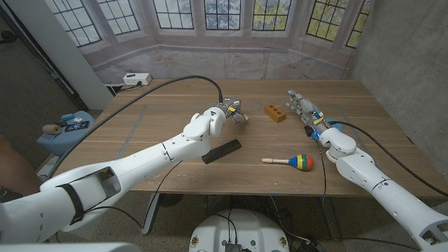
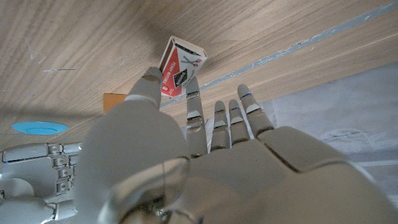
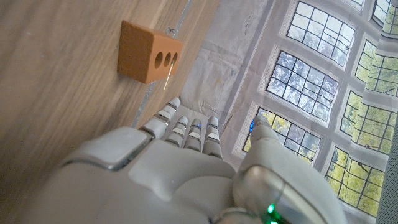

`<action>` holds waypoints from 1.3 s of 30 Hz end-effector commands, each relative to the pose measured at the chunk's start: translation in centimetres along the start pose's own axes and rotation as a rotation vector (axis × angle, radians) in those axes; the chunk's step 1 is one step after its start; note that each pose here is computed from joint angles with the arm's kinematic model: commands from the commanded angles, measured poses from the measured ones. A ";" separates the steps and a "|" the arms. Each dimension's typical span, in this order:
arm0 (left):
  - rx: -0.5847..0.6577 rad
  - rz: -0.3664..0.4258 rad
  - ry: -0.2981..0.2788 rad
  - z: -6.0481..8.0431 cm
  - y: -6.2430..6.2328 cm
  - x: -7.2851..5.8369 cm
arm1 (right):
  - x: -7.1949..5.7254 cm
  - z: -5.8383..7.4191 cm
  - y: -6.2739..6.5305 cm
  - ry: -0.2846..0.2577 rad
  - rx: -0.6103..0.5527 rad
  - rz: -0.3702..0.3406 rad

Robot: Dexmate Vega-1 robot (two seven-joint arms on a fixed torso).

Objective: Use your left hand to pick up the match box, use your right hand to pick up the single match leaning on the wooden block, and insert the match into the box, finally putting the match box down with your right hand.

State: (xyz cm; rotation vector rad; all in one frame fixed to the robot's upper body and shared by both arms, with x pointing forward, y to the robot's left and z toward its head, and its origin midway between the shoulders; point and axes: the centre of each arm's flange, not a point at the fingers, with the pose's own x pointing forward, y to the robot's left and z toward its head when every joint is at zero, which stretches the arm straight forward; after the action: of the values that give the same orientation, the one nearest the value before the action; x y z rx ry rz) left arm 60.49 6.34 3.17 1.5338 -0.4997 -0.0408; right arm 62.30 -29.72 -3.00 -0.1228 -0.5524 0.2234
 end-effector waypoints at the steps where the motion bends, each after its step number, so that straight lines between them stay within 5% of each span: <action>1: -0.039 -0.011 -0.046 -0.1 -0.4 -0.3 | 0.2 0.9 0.2 0.051 -0.113 0.028; 19: -0.008 0.050 -0.031 -2.2 -0.1 -0.7 | -0.1 1.7 -0.2 0.097 -0.221 0.043; 39: -0.091 0.124 0.033 -4.3 -1.0 -1.0 | 1.5 3.1 -0.3 0.154 -0.363 0.127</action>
State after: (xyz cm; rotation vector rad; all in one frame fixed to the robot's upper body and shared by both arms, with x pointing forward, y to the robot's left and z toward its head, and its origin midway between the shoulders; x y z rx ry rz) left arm 60.88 9.80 2.65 1.4496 -0.5710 0.0315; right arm 61.68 -29.49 -0.43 -0.4382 -0.4569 0.2175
